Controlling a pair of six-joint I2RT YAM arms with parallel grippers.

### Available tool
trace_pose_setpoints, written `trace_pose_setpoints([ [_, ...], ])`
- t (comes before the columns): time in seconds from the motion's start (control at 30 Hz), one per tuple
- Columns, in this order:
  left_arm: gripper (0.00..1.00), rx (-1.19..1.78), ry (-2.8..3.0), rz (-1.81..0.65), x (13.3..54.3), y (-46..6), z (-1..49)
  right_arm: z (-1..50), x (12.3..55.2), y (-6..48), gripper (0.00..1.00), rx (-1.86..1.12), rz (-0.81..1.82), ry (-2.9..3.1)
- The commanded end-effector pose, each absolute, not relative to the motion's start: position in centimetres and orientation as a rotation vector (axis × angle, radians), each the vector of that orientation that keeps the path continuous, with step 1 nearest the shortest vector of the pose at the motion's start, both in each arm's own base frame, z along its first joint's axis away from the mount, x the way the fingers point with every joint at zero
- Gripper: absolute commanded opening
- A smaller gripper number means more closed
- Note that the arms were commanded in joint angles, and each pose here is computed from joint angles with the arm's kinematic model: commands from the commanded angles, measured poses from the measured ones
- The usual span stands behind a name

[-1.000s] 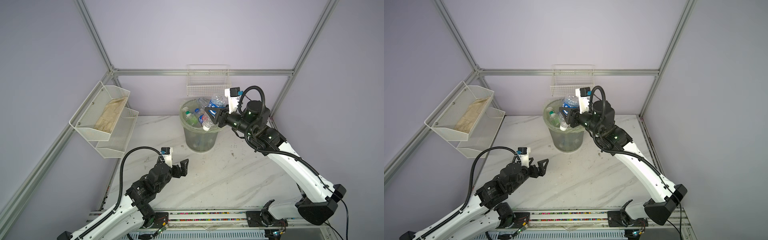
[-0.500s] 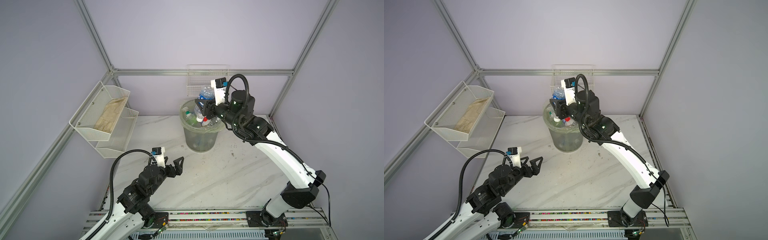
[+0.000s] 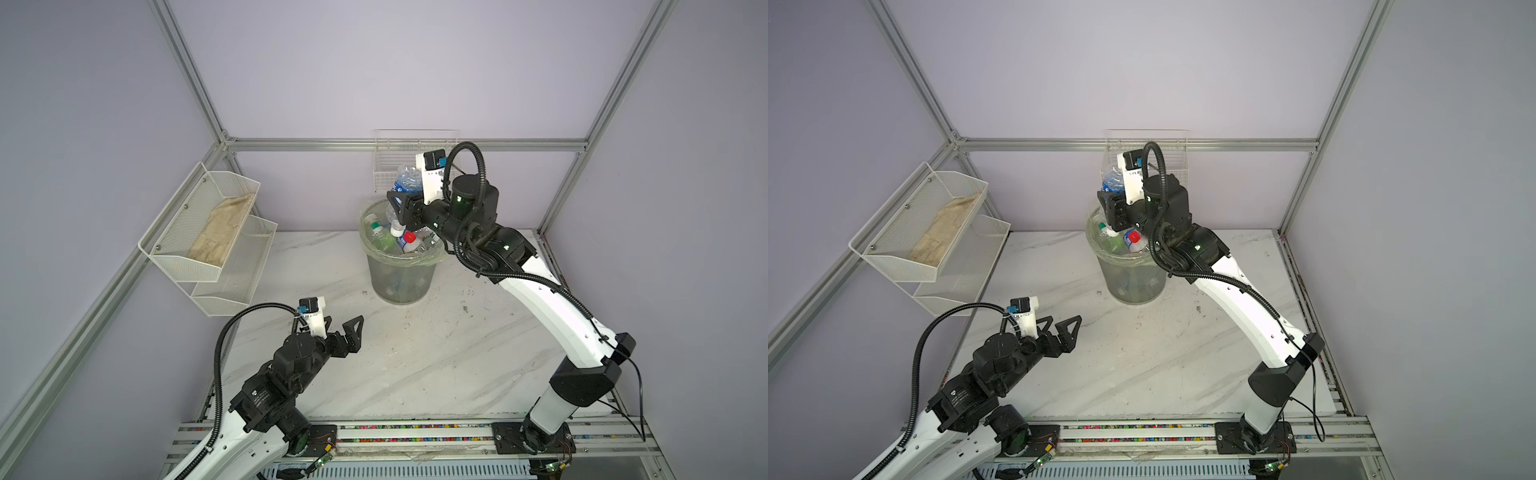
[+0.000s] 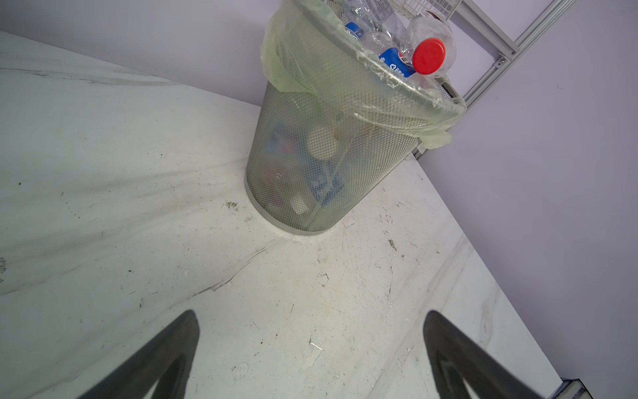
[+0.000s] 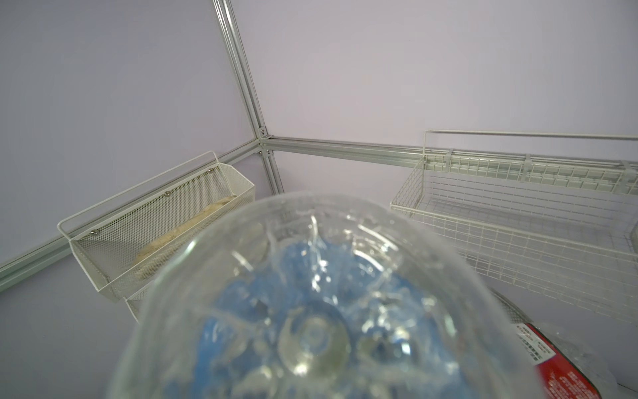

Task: Throw the plastic bottles in the bin
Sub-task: Throw the plastic bottle into the trash bin.

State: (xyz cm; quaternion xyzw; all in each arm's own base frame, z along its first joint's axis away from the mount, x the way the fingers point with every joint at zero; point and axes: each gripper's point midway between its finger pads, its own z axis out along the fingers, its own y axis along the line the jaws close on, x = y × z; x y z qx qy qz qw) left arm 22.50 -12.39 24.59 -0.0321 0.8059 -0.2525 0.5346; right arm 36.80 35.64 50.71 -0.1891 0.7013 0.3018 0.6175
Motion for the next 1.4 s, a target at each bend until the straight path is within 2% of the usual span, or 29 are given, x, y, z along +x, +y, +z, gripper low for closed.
trace_pose_setpoints([
  [0.0, 1.0, -0.086, 1.924, -0.586, 22.5, -12.1, 23.9, 49.5, 38.2, 36.4, 0.0, -0.43, 0.638, 1.647],
  [0.1, 1.0, -0.091, 1.921, -0.586, 22.4, -11.9, 23.9, 47.4, 40.5, 36.6, 0.02, -0.385, 0.547, 1.689],
  [0.13, 1.0, -0.091, 1.921, -0.584, 22.4, -11.8, 23.9, 46.6, 41.4, 36.4, 0.06, -0.352, 0.508, 1.715],
  [0.17, 0.99, -0.093, 1.921, -0.583, 22.3, -11.7, 23.9, 45.8, 42.2, 36.2, 0.15, -0.327, 0.482, 1.741],
  [0.23, 1.0, -0.094, 1.922, -0.574, 22.2, -11.5, 23.9, 45.1, 42.7, 36.4, 0.44, -0.322, 0.47, 1.763],
  [0.27, 1.0, -0.095, 1.922, -0.57, 22.1, -11.4, 23.8, 45.1, 42.7, 36.3, 0.68, -0.313, 0.47, 1.764],
  [0.3, 1.0, -0.097, 1.921, -0.564, 22.0, -11.2, 23.8, 45.3, 42.8, 36.1, 0.96, -0.303, 0.466, 1.757],
  [0.8, 1.0, -0.101, 1.918, -0.568, 21.9, -11.1, 23.6, 50.7, 40.4, 32.7, 0.97, -0.232, 0.475, 1.652],
  [1.37, 1.0, -0.075, 1.915, -0.56, 22.0, -11.3, 24.4, 51.5, 38.2, 30.3, 0.97, -0.221, 0.474, 1.636],
])
